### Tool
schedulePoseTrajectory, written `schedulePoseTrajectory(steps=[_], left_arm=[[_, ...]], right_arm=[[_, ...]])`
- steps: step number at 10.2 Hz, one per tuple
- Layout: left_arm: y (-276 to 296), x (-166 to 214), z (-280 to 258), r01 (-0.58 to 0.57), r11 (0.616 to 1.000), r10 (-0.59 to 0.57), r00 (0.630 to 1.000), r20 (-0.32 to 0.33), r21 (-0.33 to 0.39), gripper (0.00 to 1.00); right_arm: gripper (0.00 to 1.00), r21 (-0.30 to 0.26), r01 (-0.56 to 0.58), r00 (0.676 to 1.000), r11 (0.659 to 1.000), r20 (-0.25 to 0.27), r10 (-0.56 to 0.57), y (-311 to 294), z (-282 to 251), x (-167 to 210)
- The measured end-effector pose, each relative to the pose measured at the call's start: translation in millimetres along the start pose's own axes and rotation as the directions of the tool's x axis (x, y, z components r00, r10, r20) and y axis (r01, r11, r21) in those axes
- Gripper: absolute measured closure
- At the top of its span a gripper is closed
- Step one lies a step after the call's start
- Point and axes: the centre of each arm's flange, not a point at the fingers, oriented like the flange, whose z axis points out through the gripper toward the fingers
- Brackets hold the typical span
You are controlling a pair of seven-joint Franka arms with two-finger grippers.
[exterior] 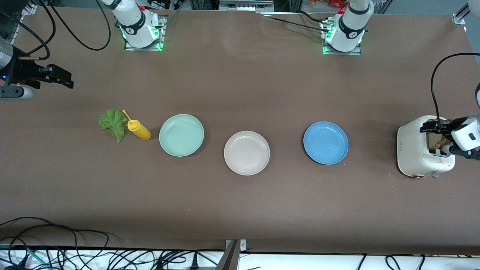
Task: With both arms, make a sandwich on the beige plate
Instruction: 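Grasp the outer toast slice with the left gripper, then lift the toast slice out of the toaster with the left gripper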
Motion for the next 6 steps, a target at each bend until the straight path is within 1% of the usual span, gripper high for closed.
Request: schedulePoseTrajectory(steps=[1,3,4,5,6], left_arm=[[-3.9,-3.9,-0.4,0.005,1.0,-0.005,1.0,0.003,0.005,0.44],[-9.6,-9.0,1.1,0.007,1.0,-0.008,1.0,0.012,0.014,0.72],[-10.1,-9.3,1.2,-0.001,1.0,0.0,1.0,0.013,0.014,0.85],[-10.1,-9.3,1.2,-0.009,1.0,0.008,1.0,0.013,0.014,0.87],[-10.0,-9.2,1.0,-0.017,1.0,0.017,1.0,0.013,0.015,0.87]], right_arm=[[0.0,0.0,0.0,1.0,1.0,0.0,0.0,0.0,0.0,0.0],[0.0,0.0,0.0,1.0,1.0,0.0,0.0,0.1,0.0,0.0],[0.0,0.0,0.0,1.0,1.0,0.0,0.0,0.1,0.0,0.0],[0.0,0.0,0.0,1.0,1.0,0.0,0.0,0.1,0.0,0.0],[0.0,0.0,0.0,1.0,1.0,0.0,0.0,0.1,0.0,0.0]])
